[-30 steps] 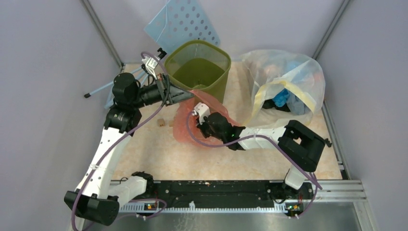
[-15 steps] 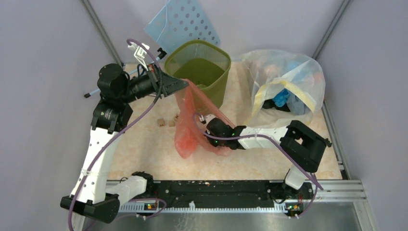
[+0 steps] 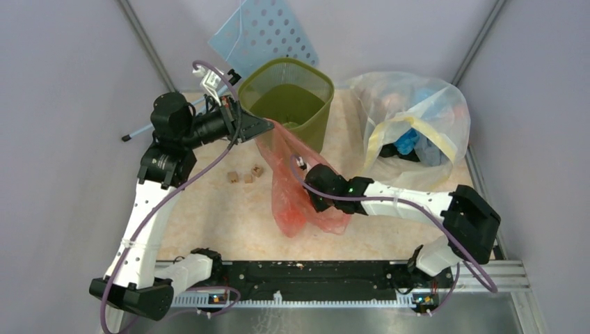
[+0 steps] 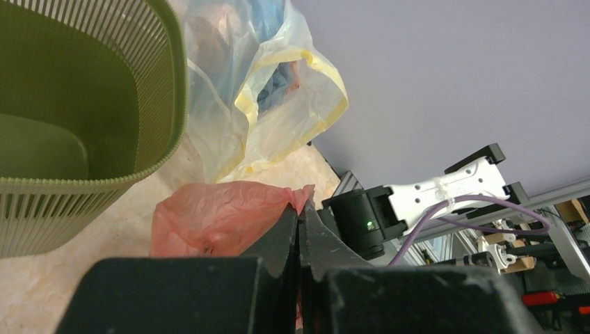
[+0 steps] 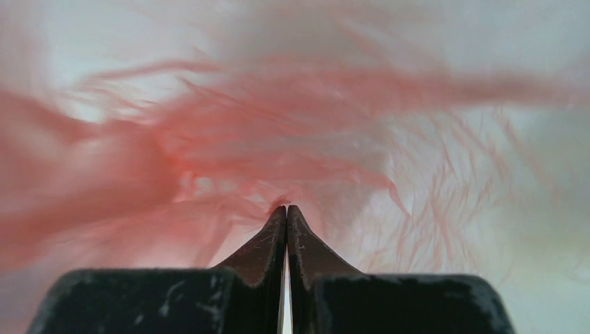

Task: Put the trash bags into the trash bin

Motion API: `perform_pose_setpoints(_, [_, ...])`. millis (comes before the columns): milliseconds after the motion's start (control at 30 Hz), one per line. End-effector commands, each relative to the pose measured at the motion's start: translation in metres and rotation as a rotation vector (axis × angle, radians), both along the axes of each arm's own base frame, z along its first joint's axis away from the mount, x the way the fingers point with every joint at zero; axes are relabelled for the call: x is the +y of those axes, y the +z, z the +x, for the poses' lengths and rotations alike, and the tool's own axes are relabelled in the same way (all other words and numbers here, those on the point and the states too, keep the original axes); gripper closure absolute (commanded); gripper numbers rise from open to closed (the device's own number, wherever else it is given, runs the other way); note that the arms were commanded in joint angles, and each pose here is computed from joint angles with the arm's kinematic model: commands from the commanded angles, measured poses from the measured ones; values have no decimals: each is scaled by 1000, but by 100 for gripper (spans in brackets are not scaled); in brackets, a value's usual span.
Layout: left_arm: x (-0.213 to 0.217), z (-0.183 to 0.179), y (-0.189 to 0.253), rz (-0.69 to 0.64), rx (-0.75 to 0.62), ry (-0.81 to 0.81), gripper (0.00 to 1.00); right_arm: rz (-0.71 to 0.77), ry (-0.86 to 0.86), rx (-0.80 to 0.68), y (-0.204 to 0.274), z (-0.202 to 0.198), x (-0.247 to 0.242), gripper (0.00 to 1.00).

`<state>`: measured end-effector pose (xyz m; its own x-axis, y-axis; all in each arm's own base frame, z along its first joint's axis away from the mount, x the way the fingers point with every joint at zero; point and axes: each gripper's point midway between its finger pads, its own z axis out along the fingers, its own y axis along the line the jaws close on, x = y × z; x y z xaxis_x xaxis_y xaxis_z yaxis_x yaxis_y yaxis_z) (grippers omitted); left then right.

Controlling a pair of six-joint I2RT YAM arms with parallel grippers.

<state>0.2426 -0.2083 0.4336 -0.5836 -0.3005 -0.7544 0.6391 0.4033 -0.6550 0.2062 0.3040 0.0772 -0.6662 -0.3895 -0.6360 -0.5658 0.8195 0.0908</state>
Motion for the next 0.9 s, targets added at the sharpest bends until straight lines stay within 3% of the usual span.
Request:
perform_pose_setpoints(0, [1,-11,7,3,-66,-37,100,130,27,-152,70,19,25,100])
perform_pose_setpoints(133, [1,-16,8,9,-70,-49,100,208,31,-233,100,25,30,100])
perform_pose_setpoints(233, [4,-16,11,23,-79,-21,100,187,-21,-268,99,32,19,100])
perform_pose_setpoints(533, [13,-14,25,54,-133,49,100,12,-523,-333,77,57,-76,100])
perform_pose_setpoints(867, [32,-5,37,101,-176,199,100,89,-735,-328,76,62,-127,100])
